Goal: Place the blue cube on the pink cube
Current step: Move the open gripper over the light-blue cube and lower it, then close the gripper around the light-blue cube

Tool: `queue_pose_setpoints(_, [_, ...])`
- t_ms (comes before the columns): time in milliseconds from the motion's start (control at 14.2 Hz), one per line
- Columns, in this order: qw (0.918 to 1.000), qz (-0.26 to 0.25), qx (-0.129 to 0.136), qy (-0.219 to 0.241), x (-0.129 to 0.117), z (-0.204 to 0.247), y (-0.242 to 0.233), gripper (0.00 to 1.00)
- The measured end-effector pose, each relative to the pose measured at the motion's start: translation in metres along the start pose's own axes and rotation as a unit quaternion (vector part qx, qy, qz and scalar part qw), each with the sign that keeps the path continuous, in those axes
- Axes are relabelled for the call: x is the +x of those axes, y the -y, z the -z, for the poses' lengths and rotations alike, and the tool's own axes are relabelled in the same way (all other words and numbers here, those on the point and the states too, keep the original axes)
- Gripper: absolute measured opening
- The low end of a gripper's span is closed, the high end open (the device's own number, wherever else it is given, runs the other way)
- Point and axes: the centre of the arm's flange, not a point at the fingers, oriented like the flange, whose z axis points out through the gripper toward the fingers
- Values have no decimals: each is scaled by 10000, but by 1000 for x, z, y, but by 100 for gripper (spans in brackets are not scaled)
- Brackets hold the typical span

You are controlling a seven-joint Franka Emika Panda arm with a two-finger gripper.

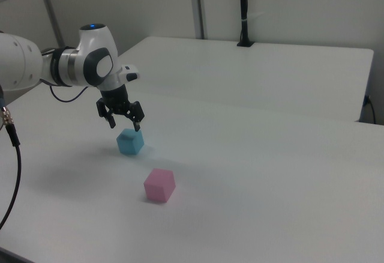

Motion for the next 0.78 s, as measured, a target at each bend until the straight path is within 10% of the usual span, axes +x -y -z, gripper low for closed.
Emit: queue_pose_setpoints(776, [9997, 127, -109, 192, 0, -29, 6, 96])
